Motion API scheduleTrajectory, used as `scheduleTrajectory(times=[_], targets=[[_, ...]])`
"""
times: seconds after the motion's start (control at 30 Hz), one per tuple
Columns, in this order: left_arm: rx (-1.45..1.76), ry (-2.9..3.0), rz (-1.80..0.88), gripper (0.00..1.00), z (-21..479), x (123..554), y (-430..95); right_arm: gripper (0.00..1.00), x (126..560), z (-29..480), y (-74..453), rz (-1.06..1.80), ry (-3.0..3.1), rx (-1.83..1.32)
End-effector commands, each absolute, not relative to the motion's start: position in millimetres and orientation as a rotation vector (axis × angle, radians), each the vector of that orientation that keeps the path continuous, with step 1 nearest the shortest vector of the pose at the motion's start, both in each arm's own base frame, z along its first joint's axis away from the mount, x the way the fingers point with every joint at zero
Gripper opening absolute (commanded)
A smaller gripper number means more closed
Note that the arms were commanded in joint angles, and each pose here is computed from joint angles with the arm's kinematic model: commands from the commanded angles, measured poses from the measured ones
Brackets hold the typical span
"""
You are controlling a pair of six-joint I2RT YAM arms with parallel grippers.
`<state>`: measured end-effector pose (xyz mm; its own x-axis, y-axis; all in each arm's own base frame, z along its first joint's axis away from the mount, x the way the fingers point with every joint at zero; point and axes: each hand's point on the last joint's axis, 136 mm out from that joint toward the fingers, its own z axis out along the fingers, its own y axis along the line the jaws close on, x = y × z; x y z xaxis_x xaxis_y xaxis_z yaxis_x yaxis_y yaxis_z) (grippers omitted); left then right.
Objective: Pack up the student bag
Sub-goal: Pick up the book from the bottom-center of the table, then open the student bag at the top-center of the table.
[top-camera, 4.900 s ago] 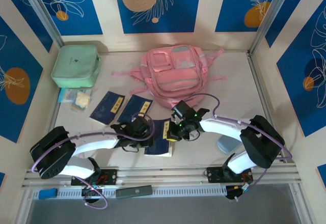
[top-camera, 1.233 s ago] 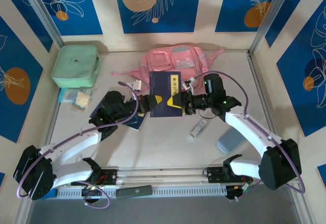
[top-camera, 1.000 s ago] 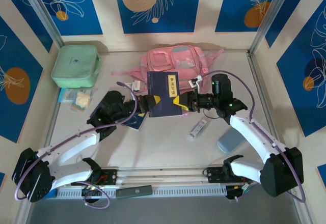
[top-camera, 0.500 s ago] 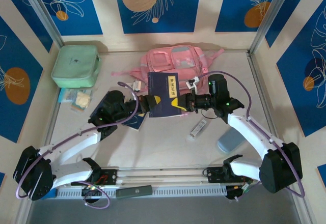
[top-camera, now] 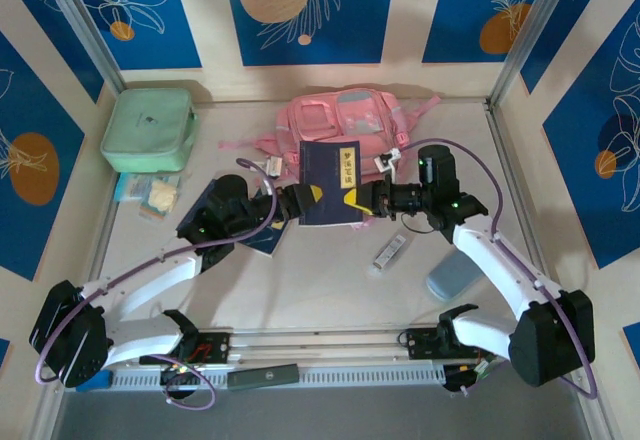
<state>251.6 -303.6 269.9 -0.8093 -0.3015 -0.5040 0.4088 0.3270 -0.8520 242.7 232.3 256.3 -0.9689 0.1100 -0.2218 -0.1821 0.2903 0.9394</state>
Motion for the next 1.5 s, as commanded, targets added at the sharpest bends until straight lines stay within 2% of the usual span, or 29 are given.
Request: scheduleTrajectory(times=[0.0, 0.13, 0.37, 0.53, 0.7, 0.93, 1.17, 1.47], targets=[[0.172, 1.973, -1.487, 0.62, 287, 247, -301, 0.0, 243, 263, 220, 1.691, 2.298, -0.042], [0.205, 2.075, -1.258, 0.71, 270, 253, -282, 0.0, 245, 259, 199, 1.659, 2.311, 0.044], [0.483, 2.225, -0.841, 0.76, 242, 264, -266, 0.0, 243, 250, 151, 1.57, 2.291, 0.223], [0.833, 2.213, -0.833, 0.75, 221, 268, -300, 0.0, 249, 232, 111, 1.476, 2.294, 0.449], [1.082, 2.202, -0.669, 0.74, 182, 301, -322, 0.0, 254, 214, 80, 1.409, 2.293, 0.645], [1.246, 2.134, -0.51, 0.74, 153, 355, -351, 0.0, 260, 194, 59, 1.238, 2.333, 0.818], [1.311, 2.093, -0.361, 0.74, 127, 407, -372, 0.0, 264, 192, 51, 1.192, 2.332, 0.869], [1.438, 2.103, -0.35, 0.74, 89, 440, -399, 0.0, 266, 191, 51, 1.221, 2.333, 0.887]])
